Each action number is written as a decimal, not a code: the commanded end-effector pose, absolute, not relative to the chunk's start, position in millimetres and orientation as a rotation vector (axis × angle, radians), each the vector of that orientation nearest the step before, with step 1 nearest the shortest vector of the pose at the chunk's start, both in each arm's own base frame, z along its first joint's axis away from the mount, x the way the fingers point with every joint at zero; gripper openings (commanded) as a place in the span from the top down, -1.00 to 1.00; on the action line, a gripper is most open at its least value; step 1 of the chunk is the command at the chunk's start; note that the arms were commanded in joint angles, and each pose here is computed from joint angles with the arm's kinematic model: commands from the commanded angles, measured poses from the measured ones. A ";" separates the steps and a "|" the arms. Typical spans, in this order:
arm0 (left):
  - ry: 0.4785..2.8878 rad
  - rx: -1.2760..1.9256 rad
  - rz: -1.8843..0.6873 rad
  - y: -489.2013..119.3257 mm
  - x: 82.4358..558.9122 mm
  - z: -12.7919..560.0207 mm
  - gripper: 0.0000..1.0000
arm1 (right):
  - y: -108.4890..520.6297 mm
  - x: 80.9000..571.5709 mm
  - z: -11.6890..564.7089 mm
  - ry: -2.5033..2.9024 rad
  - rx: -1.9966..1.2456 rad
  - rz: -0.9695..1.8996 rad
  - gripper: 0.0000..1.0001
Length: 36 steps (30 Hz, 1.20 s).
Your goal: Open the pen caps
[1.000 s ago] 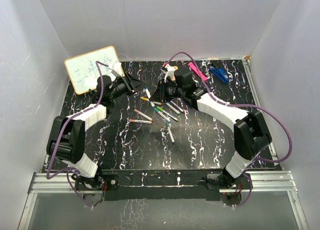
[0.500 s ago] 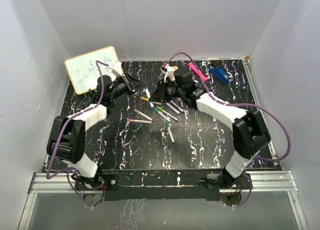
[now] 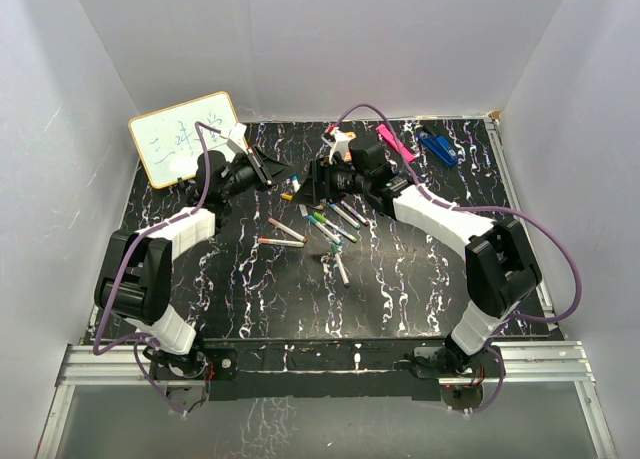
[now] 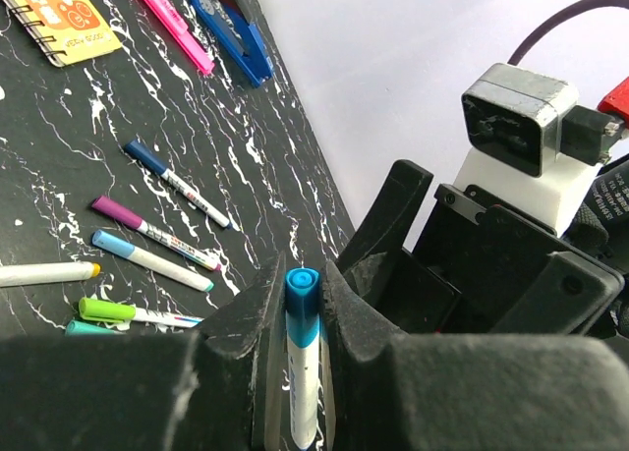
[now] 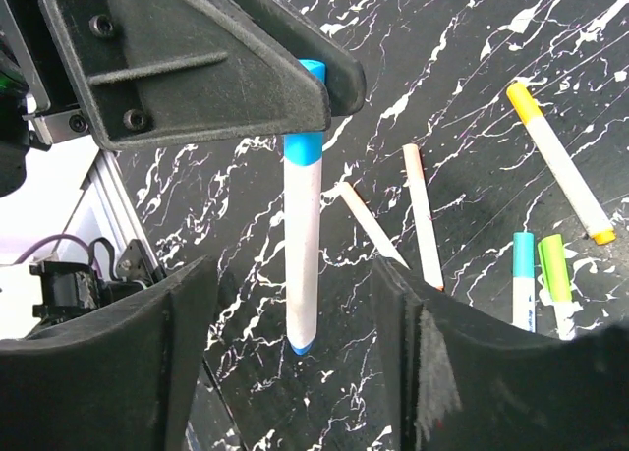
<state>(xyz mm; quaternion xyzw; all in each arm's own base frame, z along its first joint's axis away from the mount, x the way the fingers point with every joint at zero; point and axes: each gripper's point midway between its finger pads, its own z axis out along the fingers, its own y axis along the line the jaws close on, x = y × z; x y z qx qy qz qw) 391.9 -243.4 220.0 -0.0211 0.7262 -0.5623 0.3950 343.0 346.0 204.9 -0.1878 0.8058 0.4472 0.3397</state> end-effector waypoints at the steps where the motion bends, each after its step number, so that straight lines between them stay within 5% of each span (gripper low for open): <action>1: 1.781 0.008 -1.441 -249.1 392.9 247.2 1.00 | 351.4 351.3 226.4 2.004 -0.511 1.194 -0.27; 14: 1.775 0.022 -1.470 -260.0 386.9 251.1 1.00 | 361.8 363.8 226.8 1.987 -0.516 1.221 0.13; 31: 1.802 -0.032 -1.454 -258.1 382.6 236.4 1.00 | 365.0 367.2 220.0 1.998 -0.504 1.230 0.94; 36: 1.813 -0.059 -1.442 -257.3 386.5 230.0 1.00 | 363.6 365.7 218.0 2.004 -0.507 1.229 1.00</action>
